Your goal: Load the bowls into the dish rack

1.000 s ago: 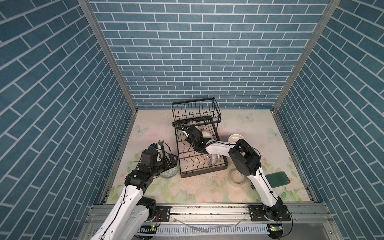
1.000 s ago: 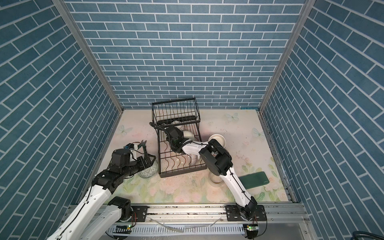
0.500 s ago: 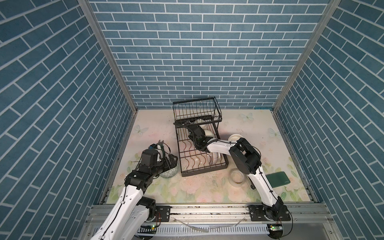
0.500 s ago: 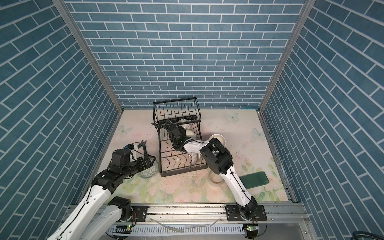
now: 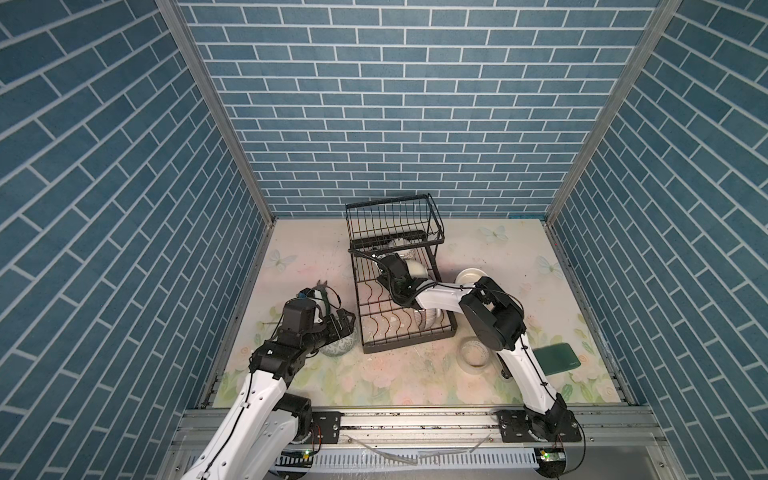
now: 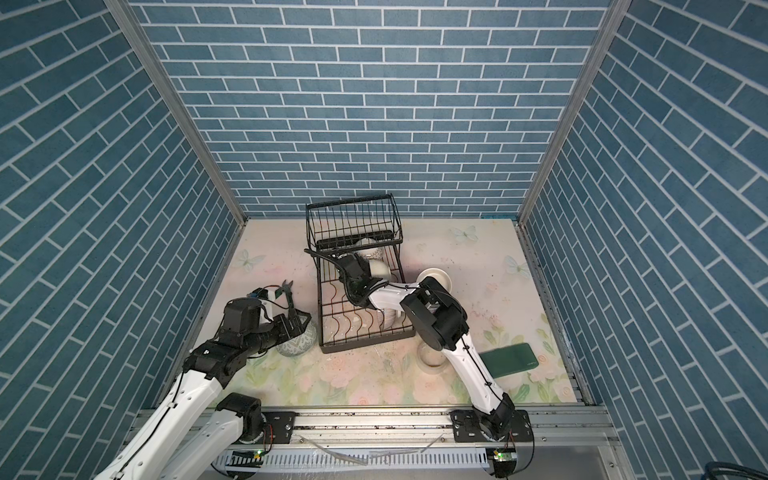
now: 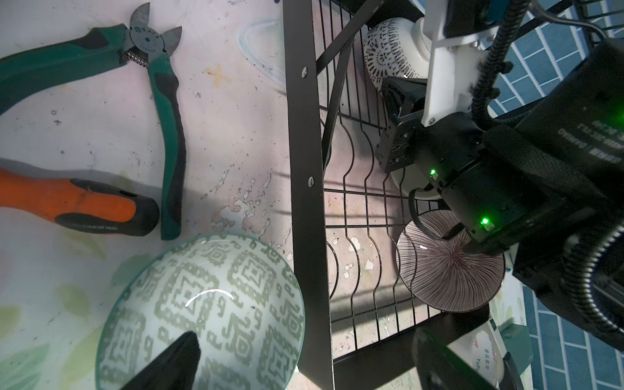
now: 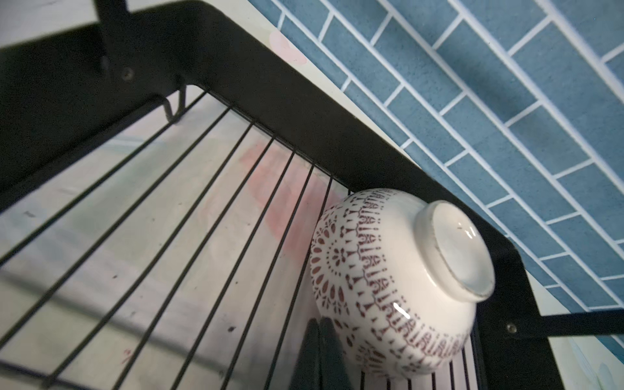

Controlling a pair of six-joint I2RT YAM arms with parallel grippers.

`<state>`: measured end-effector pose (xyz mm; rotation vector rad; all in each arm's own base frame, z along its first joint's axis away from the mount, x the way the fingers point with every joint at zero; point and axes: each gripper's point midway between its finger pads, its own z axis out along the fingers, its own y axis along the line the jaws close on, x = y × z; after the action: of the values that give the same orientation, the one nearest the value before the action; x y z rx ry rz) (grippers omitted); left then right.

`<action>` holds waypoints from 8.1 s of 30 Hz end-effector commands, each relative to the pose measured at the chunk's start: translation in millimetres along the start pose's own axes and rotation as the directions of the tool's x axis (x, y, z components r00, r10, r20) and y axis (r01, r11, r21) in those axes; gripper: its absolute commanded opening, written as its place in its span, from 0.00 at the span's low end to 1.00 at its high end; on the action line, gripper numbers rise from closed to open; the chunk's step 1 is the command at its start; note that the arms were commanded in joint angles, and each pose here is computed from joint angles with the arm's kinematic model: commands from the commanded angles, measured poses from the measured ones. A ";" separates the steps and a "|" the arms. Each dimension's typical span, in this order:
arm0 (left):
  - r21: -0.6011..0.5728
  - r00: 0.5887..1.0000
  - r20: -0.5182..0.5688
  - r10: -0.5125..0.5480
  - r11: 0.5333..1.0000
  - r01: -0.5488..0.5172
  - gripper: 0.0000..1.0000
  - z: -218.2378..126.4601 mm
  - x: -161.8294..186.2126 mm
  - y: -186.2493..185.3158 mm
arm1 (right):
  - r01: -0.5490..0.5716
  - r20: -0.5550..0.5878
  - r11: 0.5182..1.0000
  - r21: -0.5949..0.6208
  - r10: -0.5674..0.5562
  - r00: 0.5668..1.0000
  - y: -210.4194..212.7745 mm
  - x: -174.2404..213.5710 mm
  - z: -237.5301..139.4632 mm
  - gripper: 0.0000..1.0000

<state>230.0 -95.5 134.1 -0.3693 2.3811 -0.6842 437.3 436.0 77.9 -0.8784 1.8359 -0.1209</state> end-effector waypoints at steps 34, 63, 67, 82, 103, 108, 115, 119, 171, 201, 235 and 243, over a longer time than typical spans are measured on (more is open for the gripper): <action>0.079 0.998 0.041 0.044 0.996 -0.047 1.00 -6.7 -23.7 -27.5 | -0.095 -0.093 0.919 -0.382 0.064 0.994 43.1 -1.9 -144.3 0.07; 0.208 0.997 0.036 0.074 0.975 -0.080 1.00 -13.6 -33.1 -70.7 | -0.449 -0.336 0.891 -0.065 0.404 0.851 -104.3 20.1 -252.9 0.65; 0.212 0.993 0.031 0.112 0.970 -0.116 1.00 -10.9 -29.9 -81.8 | -0.534 -0.332 0.844 0.040 0.516 0.790 -145.4 43.6 -262.4 0.67; 0.214 0.966 -0.026 0.259 0.945 -0.247 1.00 22.3 -3.4 -131.4 | -0.639 -0.447 0.715 0.283 0.688 0.572 -204.4 143.1 -243.3 0.67; 0.130 0.968 -0.034 0.250 0.961 -0.243 1.00 38.9 4.5 -112.9 | -0.678 -0.452 0.653 0.338 0.744 0.492 -210.4 180.4 -197.6 0.49; 0.118 0.967 -0.033 0.254 0.961 -0.248 1.00 38.7 4.5 -110.5 | -0.677 -0.460 0.654 0.338 0.742 0.488 -208.9 183.4 -191.2 0.38; 0.103 0.968 -0.028 0.249 0.964 -0.245 1.00 39.3 3.4 -107.3 | -0.670 -0.471 0.658 0.344 0.738 0.483 -206.9 188.3 -185.4 0.26; 0.095 0.971 -0.014 0.238 0.967 -0.236 1.00 38.9 1.2 -105.5 | -0.676 -0.466 0.654 0.339 0.741 0.484 -206.7 186.9 -185.7 0.16; 0.130 0.976 0.083 0.201 0.969 -0.210 0.98 12.5 -3.9 -94.3 | -0.528 -0.329 0.845 0.090 0.525 0.785 -185.4 39.0 -227.0 0.00; 0.005 0.971 0.049 0.236 0.972 -0.236 0.94 -21.1 -18.8 -89.8 | -0.310 -0.268 0.943 -0.119 0.271 0.925 -39.4 -65.1 -190.0 0.00; -0.314 0.967 0.026 0.253 0.921 -0.233 0.29 9.3 -27.2 -38.1 | -0.243 -0.250 0.937 -0.250 0.180 0.951 35.0 -78.0 -197.5 0.00; -0.324 0.966 0.028 0.257 0.917 -0.234 0.07 10.3 -26.8 -35.2 | -0.249 -0.243 0.930 -0.272 0.184 0.952 40.3 -80.6 -199.2 0.00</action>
<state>260.7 -122.1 161.7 -0.2264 2.4104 -0.2061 260.5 439.8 180.2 -0.9216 2.2464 0.1487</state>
